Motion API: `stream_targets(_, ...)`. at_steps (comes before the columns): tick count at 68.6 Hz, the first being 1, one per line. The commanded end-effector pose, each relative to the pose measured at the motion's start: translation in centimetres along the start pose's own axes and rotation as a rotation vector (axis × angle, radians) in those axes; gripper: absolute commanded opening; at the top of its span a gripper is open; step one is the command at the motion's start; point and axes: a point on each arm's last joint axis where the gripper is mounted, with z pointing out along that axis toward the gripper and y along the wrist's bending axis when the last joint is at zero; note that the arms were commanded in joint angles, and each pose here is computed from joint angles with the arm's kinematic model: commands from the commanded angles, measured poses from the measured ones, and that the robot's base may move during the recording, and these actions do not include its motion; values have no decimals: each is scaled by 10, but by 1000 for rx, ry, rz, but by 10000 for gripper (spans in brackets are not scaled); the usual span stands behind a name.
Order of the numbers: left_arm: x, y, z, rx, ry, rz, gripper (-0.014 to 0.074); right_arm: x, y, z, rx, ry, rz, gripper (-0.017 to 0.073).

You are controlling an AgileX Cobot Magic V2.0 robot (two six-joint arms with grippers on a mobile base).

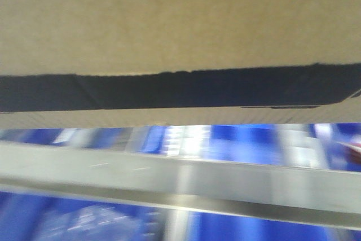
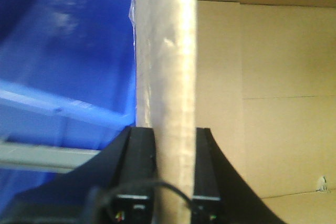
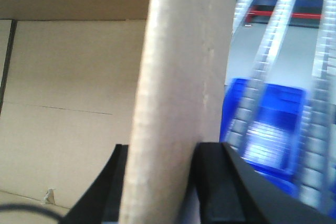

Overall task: Grab box from left shelf to table start
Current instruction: 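Hold the box with both grippers while the base turns away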

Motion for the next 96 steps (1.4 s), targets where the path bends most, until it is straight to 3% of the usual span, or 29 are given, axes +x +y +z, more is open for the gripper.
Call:
stream_targets(1, -25, -8, -10, 90, -214, -56, -92, -19, 1, -2, 0, -143, 12, 63)
stream_targets(96, -25, -8, -10, 90, -214, -56, -92, -19, 1, -2, 0, -143, 12, 63)
